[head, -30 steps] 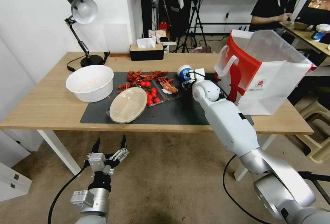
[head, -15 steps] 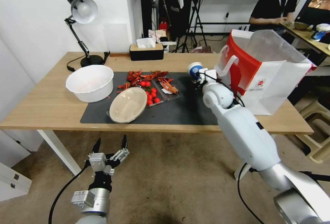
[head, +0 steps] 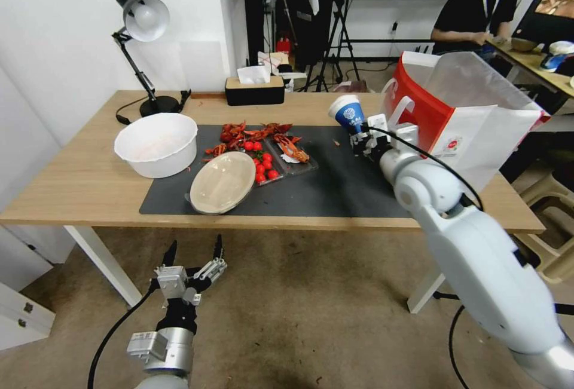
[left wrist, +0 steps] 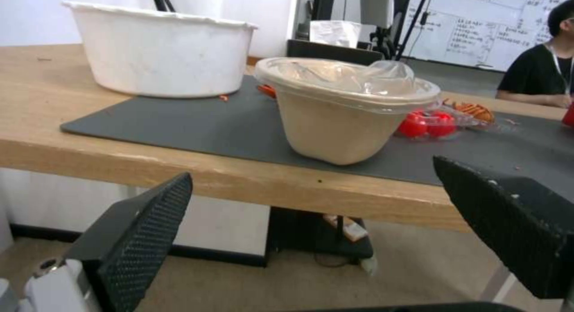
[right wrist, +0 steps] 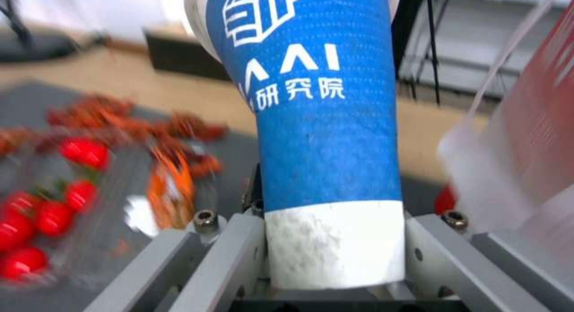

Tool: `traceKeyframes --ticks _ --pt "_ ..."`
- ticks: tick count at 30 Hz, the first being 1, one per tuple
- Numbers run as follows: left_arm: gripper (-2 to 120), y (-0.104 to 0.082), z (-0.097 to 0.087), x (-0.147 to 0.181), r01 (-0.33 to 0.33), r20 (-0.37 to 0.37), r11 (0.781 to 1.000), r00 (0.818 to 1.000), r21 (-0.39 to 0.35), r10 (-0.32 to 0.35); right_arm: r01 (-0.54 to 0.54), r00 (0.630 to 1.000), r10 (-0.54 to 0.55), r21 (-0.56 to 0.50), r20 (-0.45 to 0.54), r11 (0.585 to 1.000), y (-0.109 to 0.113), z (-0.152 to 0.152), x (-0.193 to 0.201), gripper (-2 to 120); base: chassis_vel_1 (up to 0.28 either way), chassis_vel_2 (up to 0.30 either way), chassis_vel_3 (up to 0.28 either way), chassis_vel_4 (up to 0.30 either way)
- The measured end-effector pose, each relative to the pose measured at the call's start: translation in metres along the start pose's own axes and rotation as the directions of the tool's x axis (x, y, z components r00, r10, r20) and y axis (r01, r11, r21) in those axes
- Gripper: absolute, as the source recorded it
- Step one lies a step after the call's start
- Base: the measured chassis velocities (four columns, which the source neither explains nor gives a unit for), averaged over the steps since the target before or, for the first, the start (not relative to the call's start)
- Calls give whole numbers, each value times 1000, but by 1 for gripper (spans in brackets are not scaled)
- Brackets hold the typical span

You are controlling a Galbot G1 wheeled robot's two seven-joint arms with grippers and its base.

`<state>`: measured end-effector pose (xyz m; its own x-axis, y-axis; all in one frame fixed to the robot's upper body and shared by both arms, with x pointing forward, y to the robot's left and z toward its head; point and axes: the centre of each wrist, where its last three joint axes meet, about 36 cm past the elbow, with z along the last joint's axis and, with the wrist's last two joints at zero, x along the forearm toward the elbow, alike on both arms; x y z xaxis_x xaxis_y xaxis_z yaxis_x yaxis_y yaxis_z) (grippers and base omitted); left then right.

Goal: Pick up the trash from the table and place it into the takeout bag.

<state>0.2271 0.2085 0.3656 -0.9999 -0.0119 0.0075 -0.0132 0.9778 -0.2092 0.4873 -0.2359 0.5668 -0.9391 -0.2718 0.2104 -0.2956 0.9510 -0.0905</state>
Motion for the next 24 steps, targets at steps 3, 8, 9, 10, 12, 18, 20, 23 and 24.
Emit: traceKeyframes --ticks 3,8,9,10,12,18,20,23,24 --pt "100 0 0 0 0 -1 1000 1000 0 0 1 1000 -1 4 30 1000 -3 -5 7 11 0 0 0 0" --pt "100 0 0 0 -1 0 1000 1000 -1 1 -35 992 34 7 125 999 -13 -25 21 11 0 0 0 0" --pt "100 0 0 0 -1 0 1000 1000 -1 1 -37 991 36 6 127 999 -13 -25 21 11 0 0 0 0" --pt "100 0 0 0 -1 0 1000 1000 -1 1 -37 991 36 6 127 999 -13 -25 21 11 0 0 0 0" --pt "100 0 0 0 -1 0 1000 1000 -1 1 -51 988 50 3 143 999 -15 -30 23 11 0 0 0 0" --pt "100 0 -1 0 -1 1 1000 1000 -2 1 -86 979 86 -9 182 996 -20 -44 27 11 0 0 0 0" --pt "100 0 -1 1 0 4 1000 1000 -1 0 -158 959 158 -20 235 987 -28 -62 30 11 0 0 0 0" --pt "100 0 -2 1 1 5 1000 1000 -1 -1 -235 935 237 -38 264 971 -32 -77 32 11 0 0 0 0" --pt "100 0 -2 2 2 5 1000 1000 -1 -2 -280 921 284 -52 266 959 -36 -86 33 11 0 0 0 0"
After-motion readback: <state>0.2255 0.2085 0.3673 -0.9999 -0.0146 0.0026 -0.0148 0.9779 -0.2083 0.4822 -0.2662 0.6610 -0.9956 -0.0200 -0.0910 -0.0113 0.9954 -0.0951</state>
